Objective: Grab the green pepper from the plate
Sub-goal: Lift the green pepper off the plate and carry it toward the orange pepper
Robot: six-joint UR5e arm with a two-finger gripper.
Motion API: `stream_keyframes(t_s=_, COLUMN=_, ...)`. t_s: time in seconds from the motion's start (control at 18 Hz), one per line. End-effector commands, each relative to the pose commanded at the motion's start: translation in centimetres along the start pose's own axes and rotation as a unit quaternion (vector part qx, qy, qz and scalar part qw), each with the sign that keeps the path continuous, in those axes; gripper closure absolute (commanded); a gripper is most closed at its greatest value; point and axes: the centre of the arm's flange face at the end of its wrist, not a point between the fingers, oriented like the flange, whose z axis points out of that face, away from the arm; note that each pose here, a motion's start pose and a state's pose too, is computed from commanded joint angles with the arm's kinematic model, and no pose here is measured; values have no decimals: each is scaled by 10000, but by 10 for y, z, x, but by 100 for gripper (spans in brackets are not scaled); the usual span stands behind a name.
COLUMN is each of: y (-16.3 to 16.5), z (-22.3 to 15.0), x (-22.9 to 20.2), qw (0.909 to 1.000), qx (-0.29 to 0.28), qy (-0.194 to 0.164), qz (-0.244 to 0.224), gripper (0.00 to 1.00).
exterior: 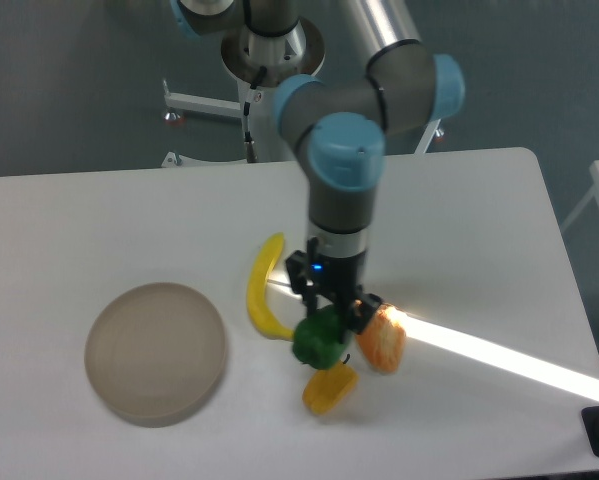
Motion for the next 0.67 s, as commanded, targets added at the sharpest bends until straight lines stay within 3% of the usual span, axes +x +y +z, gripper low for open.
stream_keyframes(t_s=0.67, y=-1, z=0, x=-12, qw=9999, qx=-16, qy=-82, qz=130, gripper=67)
